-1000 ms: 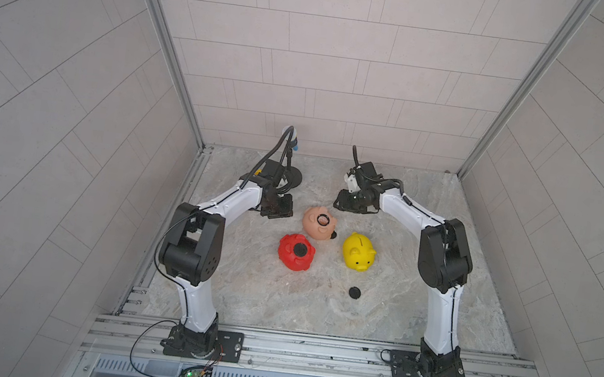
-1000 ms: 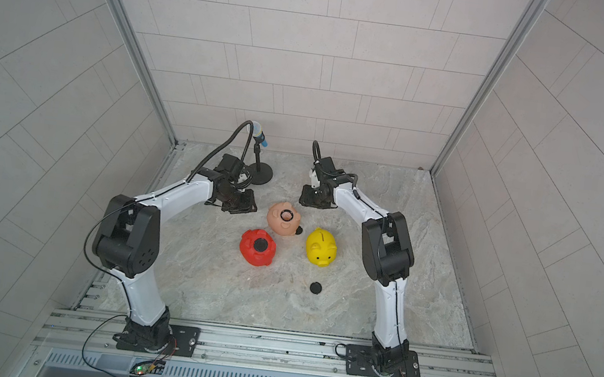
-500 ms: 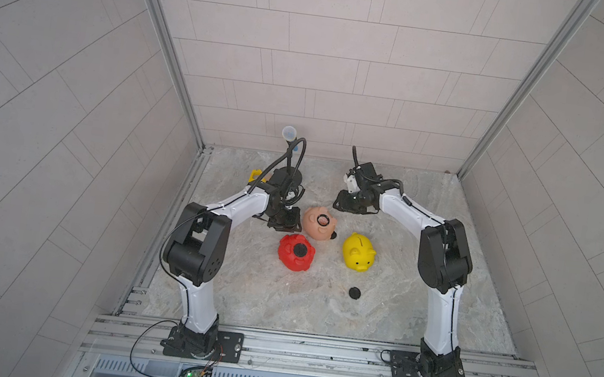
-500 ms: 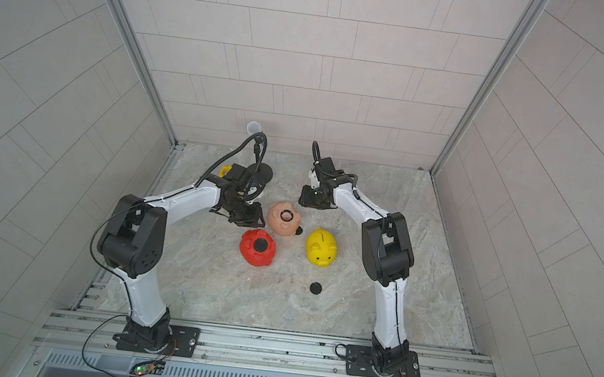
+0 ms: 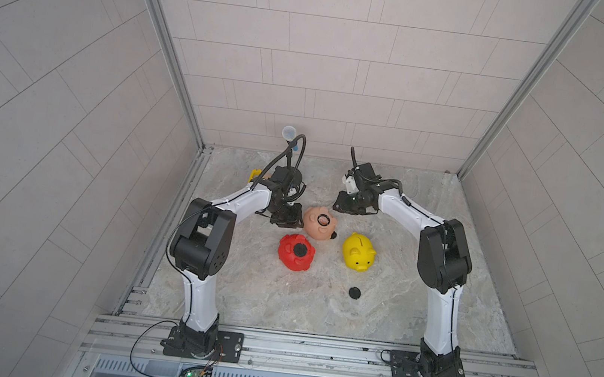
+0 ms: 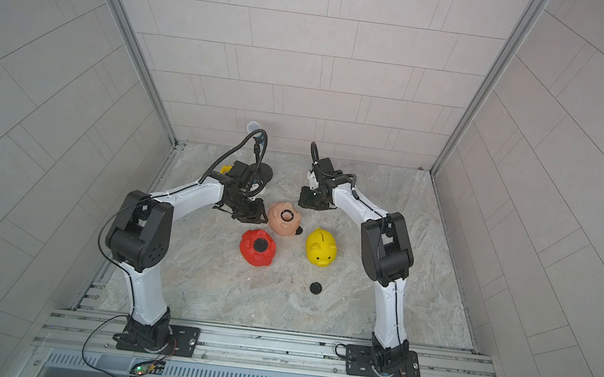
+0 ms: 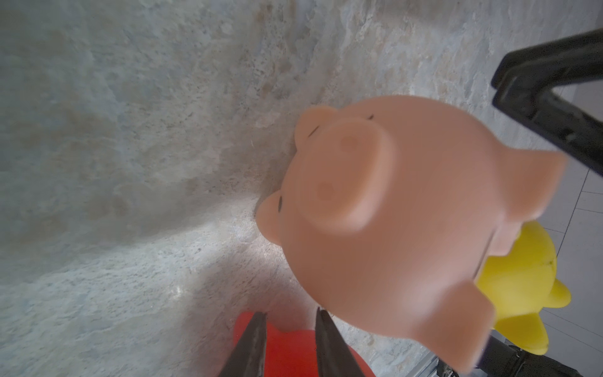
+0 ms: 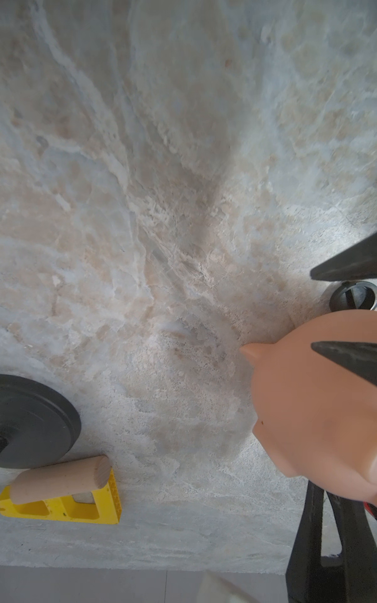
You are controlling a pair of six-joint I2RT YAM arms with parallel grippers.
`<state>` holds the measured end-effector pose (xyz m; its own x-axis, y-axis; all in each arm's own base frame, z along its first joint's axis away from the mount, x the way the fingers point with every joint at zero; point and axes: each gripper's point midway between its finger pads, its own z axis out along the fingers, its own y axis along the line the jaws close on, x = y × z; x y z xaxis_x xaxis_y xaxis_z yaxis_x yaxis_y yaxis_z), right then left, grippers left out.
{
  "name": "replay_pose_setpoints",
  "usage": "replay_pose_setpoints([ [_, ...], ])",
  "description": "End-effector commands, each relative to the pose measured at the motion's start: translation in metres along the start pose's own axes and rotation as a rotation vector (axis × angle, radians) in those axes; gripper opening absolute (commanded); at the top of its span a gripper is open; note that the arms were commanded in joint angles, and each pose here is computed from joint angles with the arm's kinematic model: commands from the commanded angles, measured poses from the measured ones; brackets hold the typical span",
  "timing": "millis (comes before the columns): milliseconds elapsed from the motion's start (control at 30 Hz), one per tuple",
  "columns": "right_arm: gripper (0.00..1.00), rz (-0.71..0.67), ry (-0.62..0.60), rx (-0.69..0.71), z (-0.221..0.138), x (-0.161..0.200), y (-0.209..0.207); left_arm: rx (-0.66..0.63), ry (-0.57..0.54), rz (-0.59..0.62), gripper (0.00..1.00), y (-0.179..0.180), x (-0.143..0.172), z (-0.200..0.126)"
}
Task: Close piggy banks
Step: Adjust the piggy bank at the center of the board.
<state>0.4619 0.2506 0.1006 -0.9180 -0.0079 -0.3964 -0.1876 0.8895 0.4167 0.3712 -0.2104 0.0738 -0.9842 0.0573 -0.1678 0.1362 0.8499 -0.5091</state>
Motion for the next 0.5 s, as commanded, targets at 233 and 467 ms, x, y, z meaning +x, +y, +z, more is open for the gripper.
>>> replay_pose_setpoints([
  [233, 0.29, -0.014, 0.045, 0.008, -0.002, 0.018, 0.005, -0.021, -0.024, -0.023, 0.31, 0.004, -0.018, 0.008],
  [467, 0.29, -0.014, 0.041, 0.010, -0.009, 0.019, 0.007, -0.023, -0.033, -0.033, 0.31, 0.004, -0.029, 0.014],
])
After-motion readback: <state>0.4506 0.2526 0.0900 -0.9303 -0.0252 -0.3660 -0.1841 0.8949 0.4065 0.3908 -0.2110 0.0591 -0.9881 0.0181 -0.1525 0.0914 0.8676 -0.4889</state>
